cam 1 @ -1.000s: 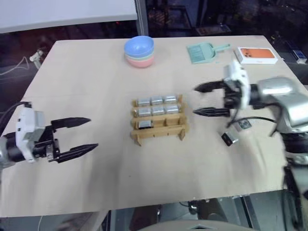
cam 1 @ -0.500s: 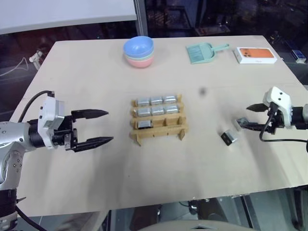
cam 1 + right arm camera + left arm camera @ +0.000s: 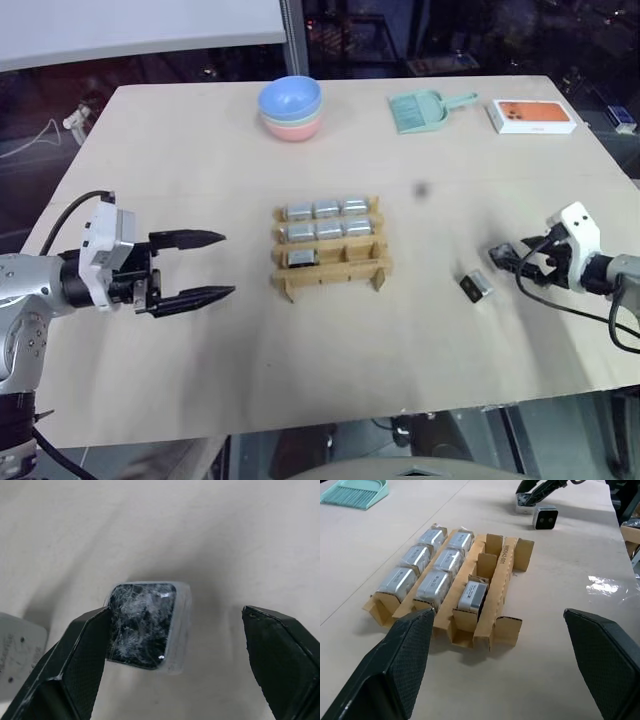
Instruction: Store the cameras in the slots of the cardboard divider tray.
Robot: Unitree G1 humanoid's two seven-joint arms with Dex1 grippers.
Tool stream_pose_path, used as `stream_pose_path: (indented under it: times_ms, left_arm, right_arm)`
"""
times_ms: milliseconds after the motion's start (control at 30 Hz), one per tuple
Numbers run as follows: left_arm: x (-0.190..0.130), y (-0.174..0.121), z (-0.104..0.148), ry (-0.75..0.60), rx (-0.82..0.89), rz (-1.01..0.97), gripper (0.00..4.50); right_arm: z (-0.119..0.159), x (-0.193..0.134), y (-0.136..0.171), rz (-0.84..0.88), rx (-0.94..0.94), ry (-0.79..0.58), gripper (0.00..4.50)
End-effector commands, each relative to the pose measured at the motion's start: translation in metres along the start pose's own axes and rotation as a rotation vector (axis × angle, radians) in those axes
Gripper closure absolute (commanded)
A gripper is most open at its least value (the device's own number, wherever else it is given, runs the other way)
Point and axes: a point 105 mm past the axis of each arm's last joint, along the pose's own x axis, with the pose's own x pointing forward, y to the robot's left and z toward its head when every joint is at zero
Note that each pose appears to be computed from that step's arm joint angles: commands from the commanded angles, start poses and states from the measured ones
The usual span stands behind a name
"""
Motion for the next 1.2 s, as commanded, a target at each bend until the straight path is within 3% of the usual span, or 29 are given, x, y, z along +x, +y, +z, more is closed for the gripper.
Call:
stream_pose_path:
  times_ms: [33, 367, 1033, 1133, 1200]
  left_arm:
    - [-0.003, 0.003, 0.009, 0.004, 0.039, -0.002, 0.21]
    - [0.000, 0.005, 0.013, 0.004, 0.046, -0.009, 0.21]
    - [0.008, 0.006, 0.024, 0.000, 0.053, -0.009, 0.21]
    - [0.008, 0.006, 0.024, -0.001, 0.052, -0.010, 0.21]
    - [0.008, 0.006, 0.023, -0.002, 0.050, -0.009, 0.21]
  right_arm:
    - [0.011, -0.005, 0.002, -0.014, 0.035, -0.057, 0.38]
    - [0.013, -0.010, -0.009, -0.056, -0.011, -0.061, 0.38]
    - [-0.008, -0.002, 0.001, -0.057, -0.028, -0.004, 0.38]
    - [-0.006, -0.003, 0.000, -0.061, -0.046, -0.013, 1.16]
    - [-0.004, -0.003, 0.001, -0.056, -0.058, -0.013, 2.08]
